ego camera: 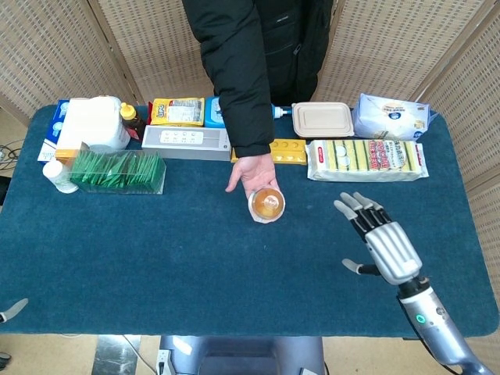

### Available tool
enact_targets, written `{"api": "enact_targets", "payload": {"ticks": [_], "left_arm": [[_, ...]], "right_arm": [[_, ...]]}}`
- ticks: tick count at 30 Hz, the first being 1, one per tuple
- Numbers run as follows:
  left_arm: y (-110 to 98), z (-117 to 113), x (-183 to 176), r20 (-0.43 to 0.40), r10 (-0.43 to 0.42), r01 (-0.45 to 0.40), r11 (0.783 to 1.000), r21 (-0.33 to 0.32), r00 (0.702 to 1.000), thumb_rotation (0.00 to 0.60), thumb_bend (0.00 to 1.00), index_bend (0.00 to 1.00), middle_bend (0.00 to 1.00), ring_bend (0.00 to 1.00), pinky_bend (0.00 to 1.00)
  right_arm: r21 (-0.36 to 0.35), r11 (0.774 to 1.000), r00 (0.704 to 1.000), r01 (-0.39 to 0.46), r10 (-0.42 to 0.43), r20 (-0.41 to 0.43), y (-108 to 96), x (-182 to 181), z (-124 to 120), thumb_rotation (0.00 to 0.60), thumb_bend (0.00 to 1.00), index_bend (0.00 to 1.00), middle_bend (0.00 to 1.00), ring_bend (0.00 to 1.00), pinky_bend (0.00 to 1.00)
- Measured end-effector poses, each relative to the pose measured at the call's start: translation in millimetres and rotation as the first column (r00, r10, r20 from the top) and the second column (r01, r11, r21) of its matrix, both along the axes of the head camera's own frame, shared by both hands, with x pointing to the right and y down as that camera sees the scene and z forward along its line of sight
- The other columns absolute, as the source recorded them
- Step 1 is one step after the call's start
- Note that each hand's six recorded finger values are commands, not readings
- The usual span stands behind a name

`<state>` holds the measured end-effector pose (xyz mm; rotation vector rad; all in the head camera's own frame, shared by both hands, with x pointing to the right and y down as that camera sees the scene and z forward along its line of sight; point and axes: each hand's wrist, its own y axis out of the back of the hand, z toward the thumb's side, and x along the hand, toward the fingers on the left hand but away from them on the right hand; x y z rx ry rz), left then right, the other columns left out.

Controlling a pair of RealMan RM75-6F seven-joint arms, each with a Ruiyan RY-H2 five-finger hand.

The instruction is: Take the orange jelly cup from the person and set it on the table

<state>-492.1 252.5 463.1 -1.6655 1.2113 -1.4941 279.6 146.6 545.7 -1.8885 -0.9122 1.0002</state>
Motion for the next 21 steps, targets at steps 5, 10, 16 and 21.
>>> {"api": "enact_targets", "payload": {"ticks": [5,10,16,21], "left_arm": [[-4.7,2.7,-2.8,0.002,-0.011,0.011,1.0,-0.009,1.0,0.6,0.06,0.0,0.0,0.0,0.0],[-8.2,5.8,-4.5,0.005,-0.02,0.02,1.0,-0.021,1.0,0.6,0.06,0.0,0.0,0.0,0.0],[-12.1,8.2,-6.2,0.004,-0.032,0.032,0.999,-0.032,0.999,0.6,0.06,0.0,0.0,0.0,0.0],[-13.1,7.7,-7.9,-0.001,-0.04,0.04,0.999,-0.033,0.999,0.6,0.06,0.0,0.0,0.0,0.0]], "right_arm": [[-0.039,0.999,1.0,0.007,-0.007,0.009,-28.5,-35.0,16.2,0.6,0.06,0.05,0.07,0.02,0.14],[-0.076,0.997,1.0,0.01,-0.008,0.024,-48.4,-66.7,29.6,0.6,0.07,0.08,0.08,0.02,0.16],[-0.099,0.995,1.0,0.029,-0.03,-0.004,-58.8,-93.2,43.5,0.6,0.08,0.13,0.12,0.06,0.18],[-0.115,0.993,0.999,0.028,-0.032,-0.025,-65.3,-108.7,54.5,0.6,0.08,0.17,0.15,0.1,0.22]]}}
